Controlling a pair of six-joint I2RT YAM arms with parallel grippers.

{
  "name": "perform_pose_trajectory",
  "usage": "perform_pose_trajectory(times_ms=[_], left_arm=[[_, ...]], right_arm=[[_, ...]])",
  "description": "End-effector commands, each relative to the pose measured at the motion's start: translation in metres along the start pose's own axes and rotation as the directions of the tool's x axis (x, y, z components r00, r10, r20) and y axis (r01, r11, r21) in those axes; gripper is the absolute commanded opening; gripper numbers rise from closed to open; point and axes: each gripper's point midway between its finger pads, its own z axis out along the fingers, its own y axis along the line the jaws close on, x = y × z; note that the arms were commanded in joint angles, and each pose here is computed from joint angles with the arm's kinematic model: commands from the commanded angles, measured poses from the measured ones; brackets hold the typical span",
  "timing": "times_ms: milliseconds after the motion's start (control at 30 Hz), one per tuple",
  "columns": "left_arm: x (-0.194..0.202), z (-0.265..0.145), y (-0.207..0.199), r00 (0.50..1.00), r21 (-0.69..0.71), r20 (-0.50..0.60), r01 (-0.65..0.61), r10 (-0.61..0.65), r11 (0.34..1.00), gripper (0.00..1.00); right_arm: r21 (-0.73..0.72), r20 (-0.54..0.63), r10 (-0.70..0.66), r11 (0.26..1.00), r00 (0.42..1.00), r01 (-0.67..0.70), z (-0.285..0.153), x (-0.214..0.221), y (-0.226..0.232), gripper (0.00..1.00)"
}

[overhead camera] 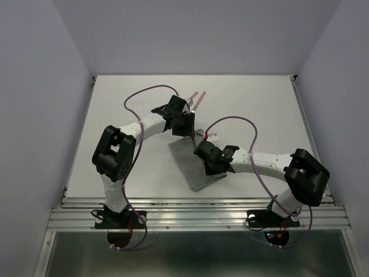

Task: Fold the napkin into a case and place the utensils inside
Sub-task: Smooth out the 2/3-rectangle-folded napkin at the center of the board.

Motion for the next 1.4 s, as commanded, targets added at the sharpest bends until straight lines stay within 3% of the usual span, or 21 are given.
perform_pose_trajectory(times_ms=[0,100,133,167,200,233,467,800,1367], left_arm=[[-0.013,-0.036,-0.004,0.996,-0.004,0.088,0.019,-0.019,1.0,0.59],[-0.007,-0.036,0.0,0.996,-0.009,0.081,0.025,-0.024,1.0,0.41],[0.002,-0.032,0.007,0.998,-0.019,0.061,0.036,-0.035,0.999,0.32],[0.006,-0.028,0.009,0.998,-0.017,0.052,0.046,-0.045,0.999,0.14],[0.015,-0.024,0.013,0.998,-0.009,0.029,0.06,-0.06,0.998,0.02],[0.015,-0.022,0.012,0.995,0.029,0.022,0.092,-0.092,0.995,0.0],[0.038,-0.002,0.027,0.99,0.004,-0.03,0.139,-0.139,0.99,0.0],[0.042,0.026,0.035,0.987,-0.02,-0.076,0.139,-0.14,0.99,0.0],[0.039,0.029,0.033,0.988,-0.005,-0.078,0.131,-0.131,0.991,0.0]], right_arm=[[-0.026,0.017,0.026,0.999,1.0,-0.025,0.002,-0.002,0.008,0.01],[-0.027,0.016,0.024,0.999,1.0,-0.024,0.002,-0.002,0.009,0.01],[-0.027,0.018,0.026,0.999,0.999,-0.026,0.002,-0.003,0.009,0.01],[-0.026,0.017,0.026,0.999,1.0,-0.025,0.002,-0.003,0.009,0.01],[-0.027,0.018,0.028,0.999,0.999,-0.027,0.002,-0.003,0.009,0.01],[-0.028,0.015,0.027,0.999,1.0,-0.027,0.002,-0.002,0.009,0.01],[-0.022,0.006,0.03,0.999,1.0,-0.03,0.003,0.003,0.005,0.01],[-0.039,0.011,0.036,0.999,0.999,-0.036,0.001,0.0,0.009,0.01],[-0.069,0.007,0.02,0.997,1.0,-0.019,0.0,0.002,0.02,0.01]])
